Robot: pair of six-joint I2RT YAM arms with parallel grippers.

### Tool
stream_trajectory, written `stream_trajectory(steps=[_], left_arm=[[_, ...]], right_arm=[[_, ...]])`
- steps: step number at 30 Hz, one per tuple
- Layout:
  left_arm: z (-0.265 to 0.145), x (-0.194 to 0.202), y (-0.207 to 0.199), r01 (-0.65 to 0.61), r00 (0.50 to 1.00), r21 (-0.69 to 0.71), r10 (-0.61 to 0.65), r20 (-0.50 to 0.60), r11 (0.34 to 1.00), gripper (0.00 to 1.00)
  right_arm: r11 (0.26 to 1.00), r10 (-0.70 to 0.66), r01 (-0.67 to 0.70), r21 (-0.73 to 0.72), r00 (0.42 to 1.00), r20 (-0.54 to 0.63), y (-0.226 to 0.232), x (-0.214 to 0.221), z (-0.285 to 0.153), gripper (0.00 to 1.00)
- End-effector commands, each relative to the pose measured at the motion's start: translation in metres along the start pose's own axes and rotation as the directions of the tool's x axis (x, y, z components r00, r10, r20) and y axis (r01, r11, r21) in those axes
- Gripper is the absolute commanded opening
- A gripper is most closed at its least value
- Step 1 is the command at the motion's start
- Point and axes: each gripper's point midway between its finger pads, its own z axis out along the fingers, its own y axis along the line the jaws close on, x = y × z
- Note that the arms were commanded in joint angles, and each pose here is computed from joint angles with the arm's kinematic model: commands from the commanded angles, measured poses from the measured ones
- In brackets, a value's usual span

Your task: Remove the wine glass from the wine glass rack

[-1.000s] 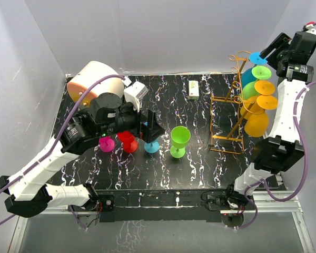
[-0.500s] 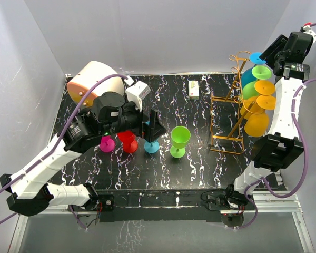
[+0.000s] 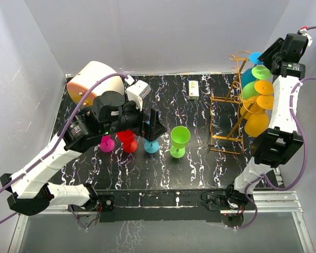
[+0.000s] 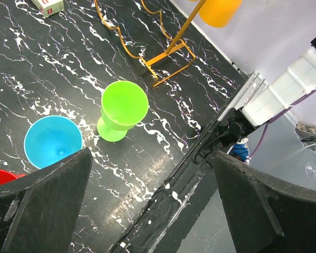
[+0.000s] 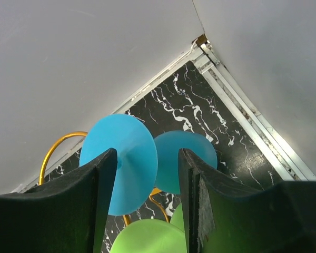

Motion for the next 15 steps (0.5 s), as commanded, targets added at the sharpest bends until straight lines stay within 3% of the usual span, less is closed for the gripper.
stream_trajectory(steps=[1,15], left_arm=[[-0.010,-0.012,-0.003,-0.013,0.999,0.006,0.013,0.033,1.000,0.99],[-0.009,-0.013,-0.002,-0.013,0.999,0.002,0.013,0.032,1.000,0.99]], right_arm=[[0.998,0.041,-0.037,-0.048,0.994,0.101,0.013,-0.026,-0.004,0.47],[0.996,0.066,-0.057,-0.065,0.988,0.140,0.017,-0.036,-0.009,0.28]])
